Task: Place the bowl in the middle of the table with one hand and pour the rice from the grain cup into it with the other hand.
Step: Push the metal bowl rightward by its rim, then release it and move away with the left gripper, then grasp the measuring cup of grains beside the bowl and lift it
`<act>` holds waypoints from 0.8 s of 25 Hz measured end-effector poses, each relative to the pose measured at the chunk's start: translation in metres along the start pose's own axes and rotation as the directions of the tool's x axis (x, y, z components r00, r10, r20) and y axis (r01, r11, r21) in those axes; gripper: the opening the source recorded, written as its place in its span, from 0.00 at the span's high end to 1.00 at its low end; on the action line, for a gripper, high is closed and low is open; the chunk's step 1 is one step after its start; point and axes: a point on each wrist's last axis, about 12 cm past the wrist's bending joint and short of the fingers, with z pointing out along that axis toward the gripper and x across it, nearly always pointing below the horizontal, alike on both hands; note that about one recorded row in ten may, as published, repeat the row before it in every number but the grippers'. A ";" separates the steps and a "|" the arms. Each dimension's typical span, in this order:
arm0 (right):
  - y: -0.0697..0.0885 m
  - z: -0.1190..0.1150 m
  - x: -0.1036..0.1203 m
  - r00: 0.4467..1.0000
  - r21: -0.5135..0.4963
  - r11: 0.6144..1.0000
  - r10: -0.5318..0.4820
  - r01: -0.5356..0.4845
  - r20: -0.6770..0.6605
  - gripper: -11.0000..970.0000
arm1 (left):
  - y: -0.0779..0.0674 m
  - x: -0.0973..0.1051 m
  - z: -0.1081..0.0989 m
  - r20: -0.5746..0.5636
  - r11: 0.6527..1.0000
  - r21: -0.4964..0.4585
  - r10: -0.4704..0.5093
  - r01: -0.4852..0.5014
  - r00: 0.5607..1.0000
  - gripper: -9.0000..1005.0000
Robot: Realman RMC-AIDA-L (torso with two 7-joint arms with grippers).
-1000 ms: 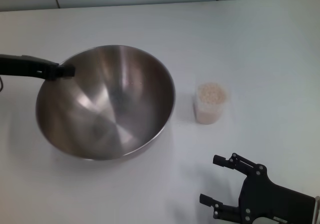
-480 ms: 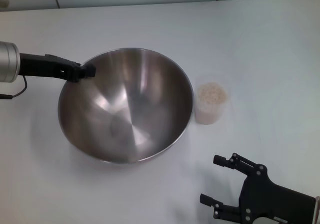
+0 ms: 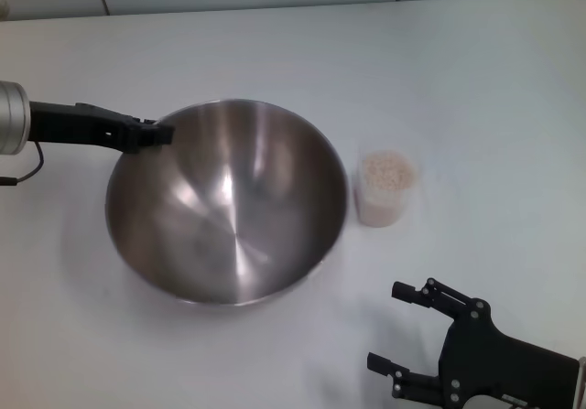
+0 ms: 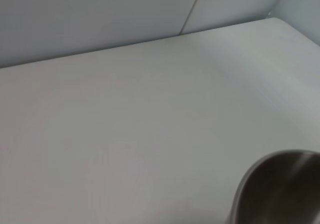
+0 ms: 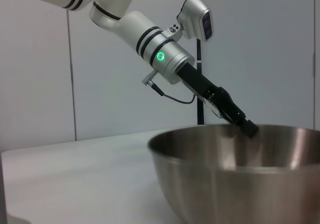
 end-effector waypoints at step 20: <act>0.000 -0.002 0.000 1.000 0.022 1.000 0.003 -0.003 0.002 0.19 | -0.012 0.036 -0.107 0.445 0.874 -0.237 0.486 -0.424 0.753 0.23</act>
